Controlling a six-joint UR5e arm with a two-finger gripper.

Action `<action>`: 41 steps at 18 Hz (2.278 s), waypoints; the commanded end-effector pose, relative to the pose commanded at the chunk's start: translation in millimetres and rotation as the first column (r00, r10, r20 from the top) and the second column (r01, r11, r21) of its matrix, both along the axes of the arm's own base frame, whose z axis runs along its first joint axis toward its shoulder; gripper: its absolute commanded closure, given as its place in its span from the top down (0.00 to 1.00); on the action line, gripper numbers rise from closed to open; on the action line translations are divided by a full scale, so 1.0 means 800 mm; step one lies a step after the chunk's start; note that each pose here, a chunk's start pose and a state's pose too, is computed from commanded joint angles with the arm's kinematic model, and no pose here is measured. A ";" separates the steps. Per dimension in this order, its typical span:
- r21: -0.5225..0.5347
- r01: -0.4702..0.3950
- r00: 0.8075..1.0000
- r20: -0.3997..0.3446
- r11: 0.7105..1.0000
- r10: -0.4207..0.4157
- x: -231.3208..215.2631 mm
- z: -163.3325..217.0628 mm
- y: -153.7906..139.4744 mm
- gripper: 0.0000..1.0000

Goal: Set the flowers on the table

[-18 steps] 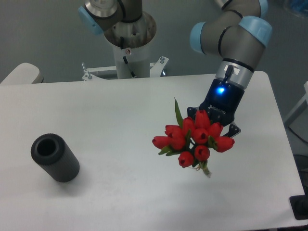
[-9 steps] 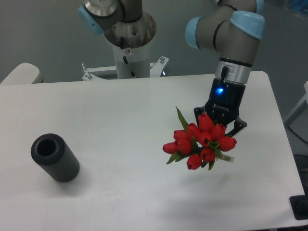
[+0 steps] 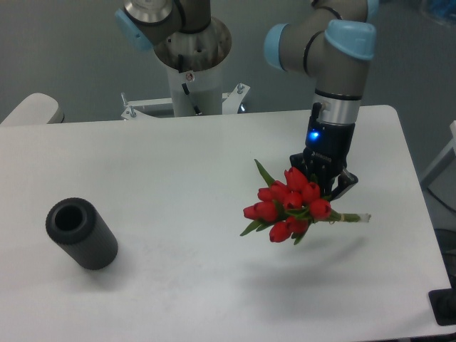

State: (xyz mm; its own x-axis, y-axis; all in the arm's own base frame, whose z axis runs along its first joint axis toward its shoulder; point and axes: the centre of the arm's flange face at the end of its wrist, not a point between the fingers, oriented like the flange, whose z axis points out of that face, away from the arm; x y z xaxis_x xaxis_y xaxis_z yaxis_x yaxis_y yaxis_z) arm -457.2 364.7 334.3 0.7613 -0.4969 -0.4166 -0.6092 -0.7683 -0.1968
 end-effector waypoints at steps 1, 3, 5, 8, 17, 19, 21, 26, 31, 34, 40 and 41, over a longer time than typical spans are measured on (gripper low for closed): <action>-0.038 0.019 1.000 -0.009 0.999 -0.019 0.009 -0.007 0.004 0.25; -0.092 0.029 0.999 -0.012 0.995 -0.030 0.019 -0.021 0.005 0.25; -0.148 0.032 0.999 -0.003 0.989 -0.033 0.028 -0.041 -0.003 0.25; -0.224 0.055 0.998 -0.011 0.973 -0.059 0.034 -0.058 -0.013 0.25; -0.363 0.137 0.990 0.010 0.922 -0.143 0.052 -0.099 -0.029 0.25; -0.368 0.143 0.989 0.027 0.919 -0.143 0.058 -0.109 -0.030 0.25; -0.370 0.152 0.988 0.038 0.916 -0.149 0.063 -0.115 -0.028 0.26; -0.371 0.157 0.987 0.036 0.915 -0.154 0.061 -0.116 -0.023 0.52; -0.347 0.138 0.987 -0.025 0.928 -0.156 0.041 -0.081 -0.011 0.91; -0.322 0.116 0.987 -0.073 0.940 -0.147 0.026 -0.048 -0.002 0.99; -0.234 0.057 0.976 -0.193 0.970 -0.104 0.016 0.042 0.073 0.99; -0.221 0.047 0.977 -0.195 0.974 -0.092 0.016 0.051 0.082 0.99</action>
State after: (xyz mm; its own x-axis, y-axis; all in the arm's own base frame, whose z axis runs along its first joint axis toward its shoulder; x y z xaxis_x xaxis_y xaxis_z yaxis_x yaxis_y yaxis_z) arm -444.2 430.6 375.3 0.6323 -0.6399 -0.4368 -0.6727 -0.7331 0.1003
